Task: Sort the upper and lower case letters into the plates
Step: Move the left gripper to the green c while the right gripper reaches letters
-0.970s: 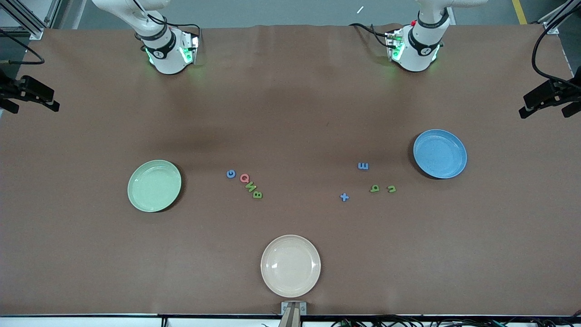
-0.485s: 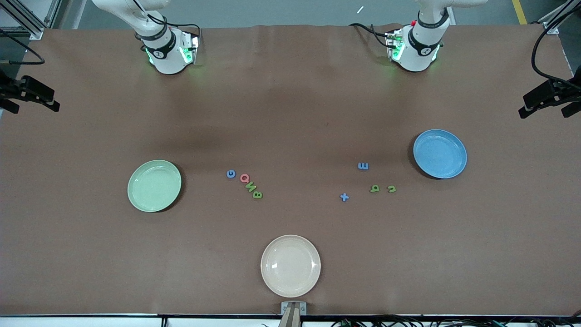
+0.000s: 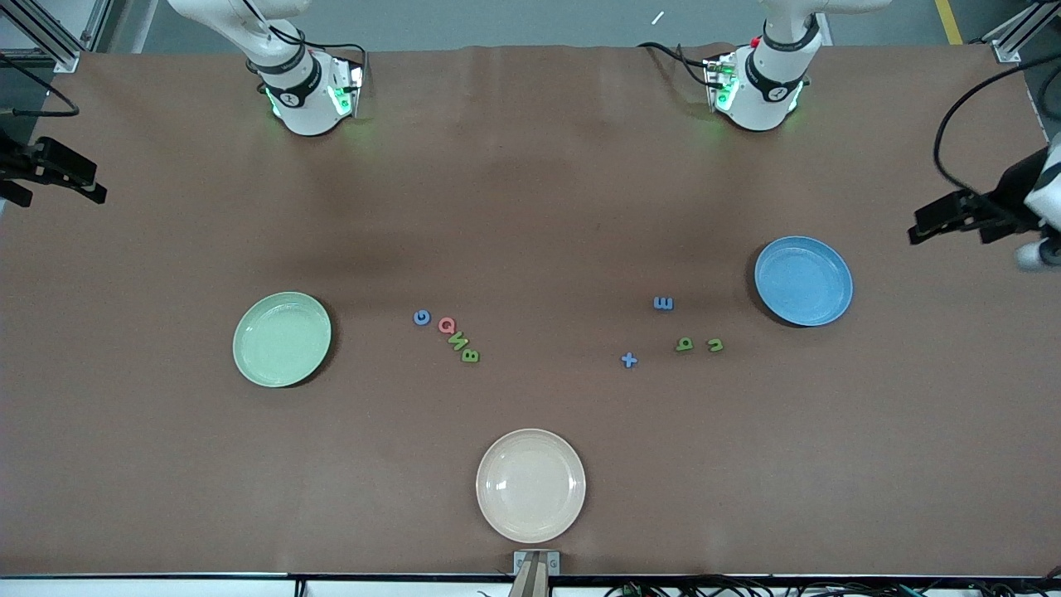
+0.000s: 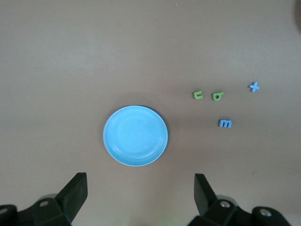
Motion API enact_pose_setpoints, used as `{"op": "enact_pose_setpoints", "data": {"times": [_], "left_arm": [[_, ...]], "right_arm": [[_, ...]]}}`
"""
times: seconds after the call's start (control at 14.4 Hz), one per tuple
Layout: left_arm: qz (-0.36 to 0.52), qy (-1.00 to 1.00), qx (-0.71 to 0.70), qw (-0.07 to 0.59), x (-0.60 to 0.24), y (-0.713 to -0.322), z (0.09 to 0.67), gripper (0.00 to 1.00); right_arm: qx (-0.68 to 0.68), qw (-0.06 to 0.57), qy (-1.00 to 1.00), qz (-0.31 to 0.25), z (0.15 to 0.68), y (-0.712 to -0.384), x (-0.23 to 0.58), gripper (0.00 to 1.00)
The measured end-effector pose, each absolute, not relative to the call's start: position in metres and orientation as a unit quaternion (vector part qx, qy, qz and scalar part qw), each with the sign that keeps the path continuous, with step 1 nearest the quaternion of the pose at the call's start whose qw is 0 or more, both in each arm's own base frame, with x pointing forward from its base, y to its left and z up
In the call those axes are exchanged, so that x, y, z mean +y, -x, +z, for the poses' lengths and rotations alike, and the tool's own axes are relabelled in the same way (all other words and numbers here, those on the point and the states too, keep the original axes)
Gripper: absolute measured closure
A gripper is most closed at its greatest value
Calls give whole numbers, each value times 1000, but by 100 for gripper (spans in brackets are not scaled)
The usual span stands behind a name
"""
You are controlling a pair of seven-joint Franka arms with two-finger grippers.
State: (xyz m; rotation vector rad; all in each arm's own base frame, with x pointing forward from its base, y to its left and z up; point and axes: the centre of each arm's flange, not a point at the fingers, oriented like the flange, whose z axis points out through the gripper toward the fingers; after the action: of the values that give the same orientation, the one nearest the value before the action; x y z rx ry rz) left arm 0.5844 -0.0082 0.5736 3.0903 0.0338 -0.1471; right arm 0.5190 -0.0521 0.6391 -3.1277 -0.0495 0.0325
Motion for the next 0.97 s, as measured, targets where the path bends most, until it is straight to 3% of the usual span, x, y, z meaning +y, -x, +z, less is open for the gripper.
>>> {"op": "enact_pose_setpoints", "data": {"times": [0.35, 0.69, 0.97], "left_arm": [[-69, -996, 58, 11, -72, -614, 455, 0], [-51, -994, 100, 7, -97, -618, 345, 0], [-36, -992, 122, 3, -126, -622, 268, 0]], "right_arm": [[-8, 6, 999, 42, 604, -538, -60, 0], [6, 4, 998, 61, 566, -560, -76, 0], [27, 0, 995, 95, 506, -584, -102, 0]]}}
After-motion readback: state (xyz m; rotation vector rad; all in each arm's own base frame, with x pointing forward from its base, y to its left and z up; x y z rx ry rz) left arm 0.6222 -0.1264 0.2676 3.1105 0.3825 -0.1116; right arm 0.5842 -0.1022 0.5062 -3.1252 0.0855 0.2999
